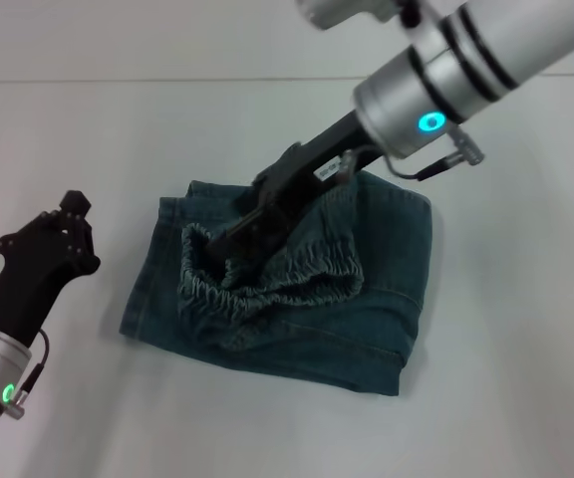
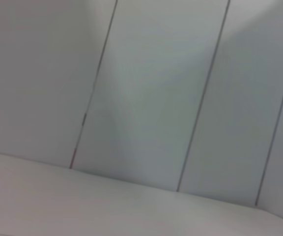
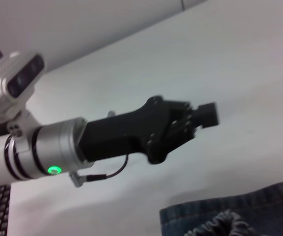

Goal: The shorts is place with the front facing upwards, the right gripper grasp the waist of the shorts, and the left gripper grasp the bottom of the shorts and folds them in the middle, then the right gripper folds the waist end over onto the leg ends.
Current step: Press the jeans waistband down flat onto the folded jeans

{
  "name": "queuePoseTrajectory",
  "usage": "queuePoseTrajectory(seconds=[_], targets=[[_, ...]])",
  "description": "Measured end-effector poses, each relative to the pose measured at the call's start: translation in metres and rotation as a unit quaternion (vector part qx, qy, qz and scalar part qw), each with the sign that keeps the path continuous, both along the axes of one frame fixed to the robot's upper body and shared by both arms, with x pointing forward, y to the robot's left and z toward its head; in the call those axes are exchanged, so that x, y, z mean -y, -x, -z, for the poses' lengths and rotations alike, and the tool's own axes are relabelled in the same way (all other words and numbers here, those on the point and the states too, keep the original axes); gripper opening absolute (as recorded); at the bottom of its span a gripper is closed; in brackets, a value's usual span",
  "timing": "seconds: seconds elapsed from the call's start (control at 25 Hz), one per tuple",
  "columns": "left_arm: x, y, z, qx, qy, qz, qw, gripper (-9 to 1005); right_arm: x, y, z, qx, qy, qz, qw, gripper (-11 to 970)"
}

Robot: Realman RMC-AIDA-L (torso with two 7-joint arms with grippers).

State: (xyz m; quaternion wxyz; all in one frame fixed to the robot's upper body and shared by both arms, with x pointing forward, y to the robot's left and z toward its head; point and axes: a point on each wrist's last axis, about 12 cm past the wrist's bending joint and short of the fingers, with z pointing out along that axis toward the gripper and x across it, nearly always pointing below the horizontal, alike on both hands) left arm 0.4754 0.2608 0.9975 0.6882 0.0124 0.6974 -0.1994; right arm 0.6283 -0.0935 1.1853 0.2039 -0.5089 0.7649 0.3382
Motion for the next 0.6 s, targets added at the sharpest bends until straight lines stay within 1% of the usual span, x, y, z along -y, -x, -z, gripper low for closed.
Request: queuePoseTrajectory(seconds=[0.12, 0.2, 0.28, 0.4, 0.52, 0.6], targets=[[0.0, 0.001, 0.0, -0.001, -0.007, 0.021, 1.0, 3, 0.02, 0.002, -0.006, -0.004, -0.033, 0.016, 0.999, 687], [0.0, 0.001, 0.0, -0.005, -0.008, 0.04, 0.999, 3, 0.038, 0.007, -0.008, -0.012, -0.051, 0.021, 0.998, 740], [-0.001, 0.001, 0.0, -0.008, -0.007, 0.047, 0.999, 3, 0.057, 0.012, -0.008, -0.02, -0.058, 0.026, 0.998, 823], [-0.002, 0.001, -0.001, -0.006, -0.007, 0.054, 0.998, 3, 0.089, 0.02, -0.003, -0.032, -0.051, 0.036, 0.998, 948], [-0.002, 0.002, -0.006, 0.011, -0.01, 0.074, 0.997, 3, 0.12, 0.027, 0.003, -0.031, -0.039, 0.053, 0.997, 920], [-0.003, 0.004, -0.009, 0.022, -0.009, 0.085, 0.996, 4, 0.138, 0.035, 0.009, -0.03, -0.036, 0.052, 0.998, 901]])
